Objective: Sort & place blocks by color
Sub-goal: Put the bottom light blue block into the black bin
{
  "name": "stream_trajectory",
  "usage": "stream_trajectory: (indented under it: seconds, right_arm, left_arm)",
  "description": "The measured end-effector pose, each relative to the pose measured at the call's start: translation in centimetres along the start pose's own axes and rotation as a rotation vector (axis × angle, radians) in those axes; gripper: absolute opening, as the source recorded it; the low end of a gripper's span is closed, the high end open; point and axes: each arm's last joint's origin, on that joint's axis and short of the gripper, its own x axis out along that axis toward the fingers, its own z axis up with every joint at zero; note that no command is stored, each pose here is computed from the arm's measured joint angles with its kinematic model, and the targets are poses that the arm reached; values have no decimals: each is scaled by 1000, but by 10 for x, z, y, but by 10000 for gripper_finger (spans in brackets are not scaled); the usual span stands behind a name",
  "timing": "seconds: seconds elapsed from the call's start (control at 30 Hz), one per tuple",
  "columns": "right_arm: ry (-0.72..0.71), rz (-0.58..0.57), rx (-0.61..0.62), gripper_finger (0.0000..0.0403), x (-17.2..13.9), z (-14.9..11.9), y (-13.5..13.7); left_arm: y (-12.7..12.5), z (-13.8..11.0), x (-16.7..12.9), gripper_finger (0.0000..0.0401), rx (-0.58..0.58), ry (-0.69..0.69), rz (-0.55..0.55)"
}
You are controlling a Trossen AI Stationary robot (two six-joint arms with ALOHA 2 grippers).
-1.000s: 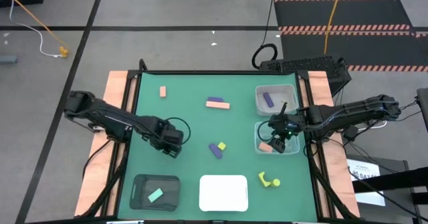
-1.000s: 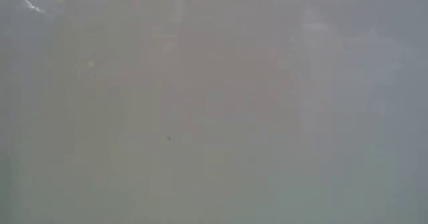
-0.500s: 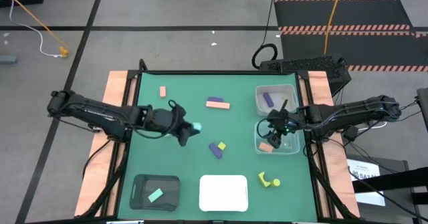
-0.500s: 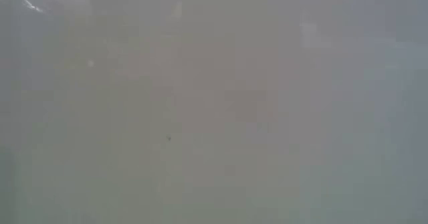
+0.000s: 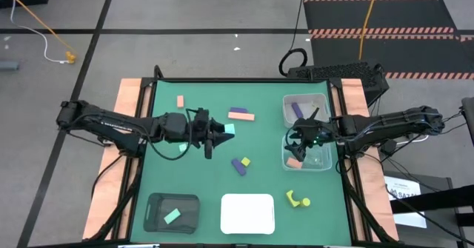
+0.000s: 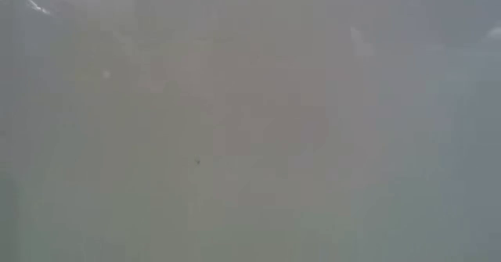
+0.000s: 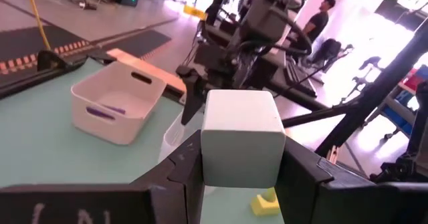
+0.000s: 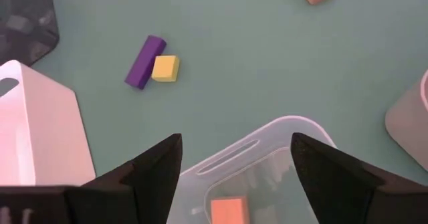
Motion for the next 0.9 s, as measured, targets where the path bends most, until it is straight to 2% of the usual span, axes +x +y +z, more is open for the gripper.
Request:
stream_trajectory:
  seconds: [0.2,0.3,0.47,0.7,0.83,0.9]
  right_arm:
    - [3,0,-2,272,0,0,0]
    - [3,1,-2,272,0,0,0]
    - [4,2,-9,272,0,0,0]
    - [5,3,-18,272,0,0,0]
    - [5,3,-18,272,0,0,0]
    - [5,3,-10,272,0,0,0]
  left_arm:
    - [-4,-1,-1,133,-25,-2,-17]
    - [-10,-1,-2,133,-42,-5,-59]
    - [-25,-11,-5,133,-204,92,-169]
    - [-64,-41,-23,133,-525,394,-302]
    - [-88,-55,-39,133,-604,565,-402]
    - [-98,-65,-48,133,-637,681,-417]
